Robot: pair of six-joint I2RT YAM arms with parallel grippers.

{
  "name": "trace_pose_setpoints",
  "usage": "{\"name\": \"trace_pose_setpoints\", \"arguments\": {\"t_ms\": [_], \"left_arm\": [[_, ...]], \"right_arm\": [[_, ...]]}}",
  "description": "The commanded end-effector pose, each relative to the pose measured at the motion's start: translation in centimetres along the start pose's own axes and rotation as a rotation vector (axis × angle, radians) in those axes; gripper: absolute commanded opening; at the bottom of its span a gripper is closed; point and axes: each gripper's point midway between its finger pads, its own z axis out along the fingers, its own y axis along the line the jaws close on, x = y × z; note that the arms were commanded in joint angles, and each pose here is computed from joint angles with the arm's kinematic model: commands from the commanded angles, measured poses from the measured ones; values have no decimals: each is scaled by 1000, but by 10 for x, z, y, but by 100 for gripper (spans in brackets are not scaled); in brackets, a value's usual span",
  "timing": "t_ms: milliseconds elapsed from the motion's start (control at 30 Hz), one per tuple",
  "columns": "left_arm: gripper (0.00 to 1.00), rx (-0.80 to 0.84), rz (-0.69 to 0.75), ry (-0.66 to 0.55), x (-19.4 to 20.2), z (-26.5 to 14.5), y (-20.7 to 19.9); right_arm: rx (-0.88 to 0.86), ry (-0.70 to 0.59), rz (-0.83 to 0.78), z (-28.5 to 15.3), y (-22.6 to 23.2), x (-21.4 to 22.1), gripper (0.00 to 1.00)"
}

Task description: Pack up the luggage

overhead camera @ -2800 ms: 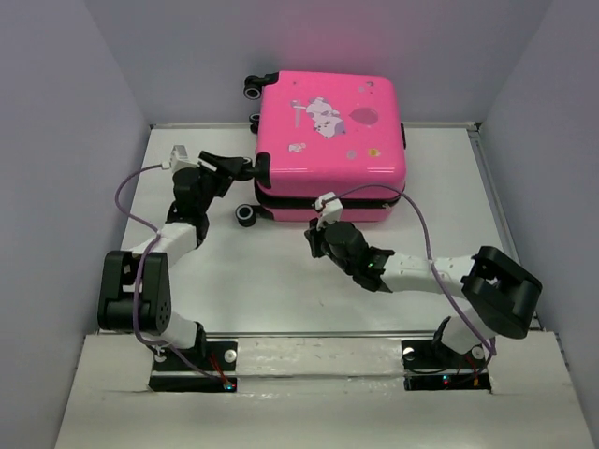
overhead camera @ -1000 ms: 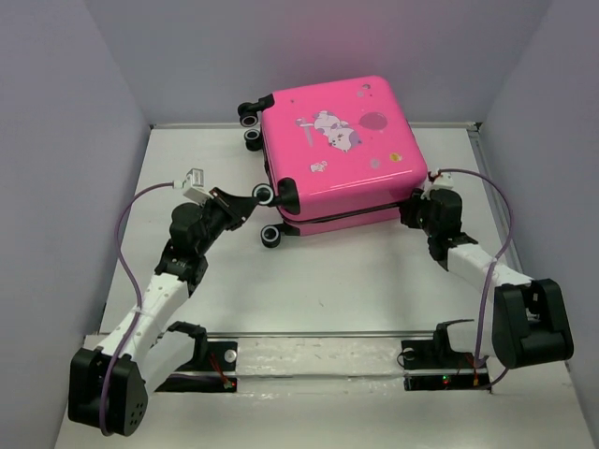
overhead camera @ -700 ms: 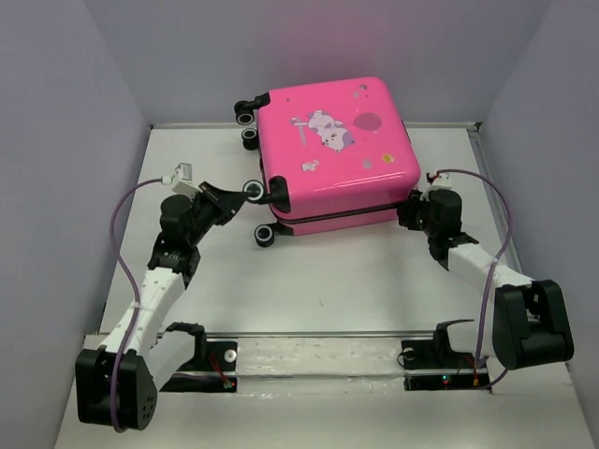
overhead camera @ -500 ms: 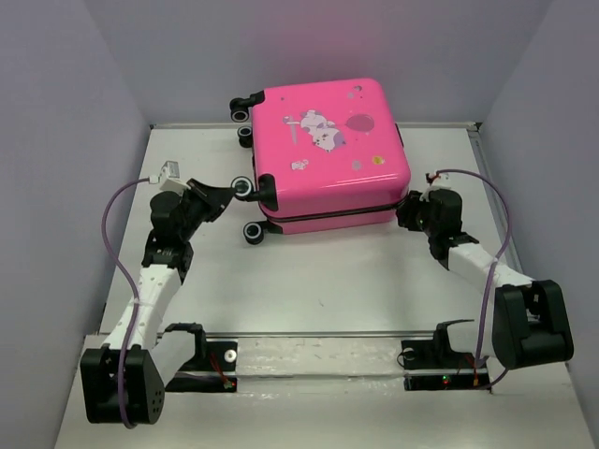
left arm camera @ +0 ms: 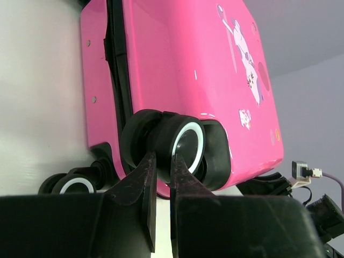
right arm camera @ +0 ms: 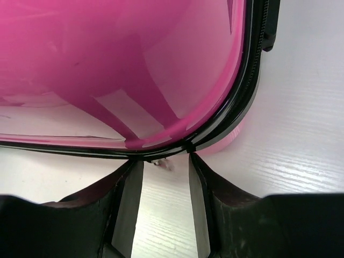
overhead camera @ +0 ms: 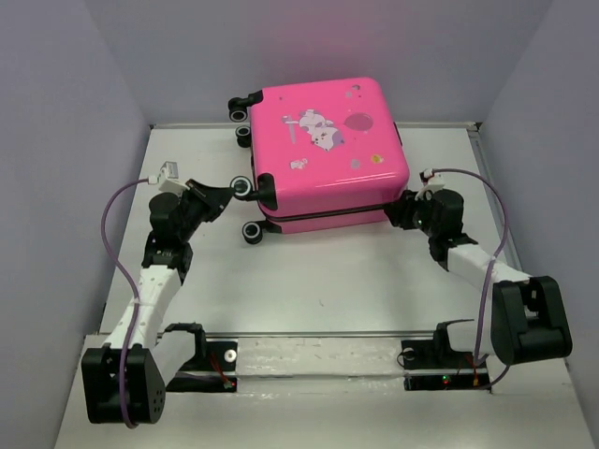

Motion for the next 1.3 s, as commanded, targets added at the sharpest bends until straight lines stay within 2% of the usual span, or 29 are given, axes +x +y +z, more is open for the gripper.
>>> {"name": "trace_pose_setpoints", "arguments": {"t_ms": [0,200,233,267,333,367,433,500,633,667,700,733,800,867,1033,1267], "left_arm": [[6,25,45,-36,-6,-5,-4],[6,32,42,-10,7,-3,-5],[6,33,42,-6,9,-3,-5],[6,32,46,-6,10,-3,-5],[6,30,46,1,14,-2,-4],[6,30,46,3,15,-2,-4],[6,36,46,14,21,-1,-7],[6,38,45,18,26,1,-8],[6,89,27,63,52,4,-27],[6,130,29,90,64,4,-41],[6,134,23,103,70,6,-44],[6,154,15,109,74,6,-52],[6,186,12,144,86,6,-66],[6,214,6,156,90,6,-78],[6,293,-7,204,97,-4,-105],[6,302,0,243,108,-26,-97]], "right_arm": [[-133,-193,-77,-1,29,-54,45],[-128,-195,-75,8,34,-53,41],[-117,-215,-79,8,35,-56,38],[-97,-233,-79,7,32,-59,29],[-70,-260,-75,7,32,-63,20],[-44,-276,-73,7,28,-67,12],[-59,-282,-76,8,39,-63,7],[-59,-285,-72,9,43,-59,7],[-131,-243,-72,14,93,-30,7],[-207,-192,-84,13,131,-7,7],[-231,-162,-88,13,150,7,7],[-321,-94,-121,3,197,40,7],[-312,-45,-163,6,231,65,7],[-386,18,-208,-7,277,97,7],[-510,-13,-205,-2,341,93,7],[-534,-99,-155,22,368,90,7]]}}
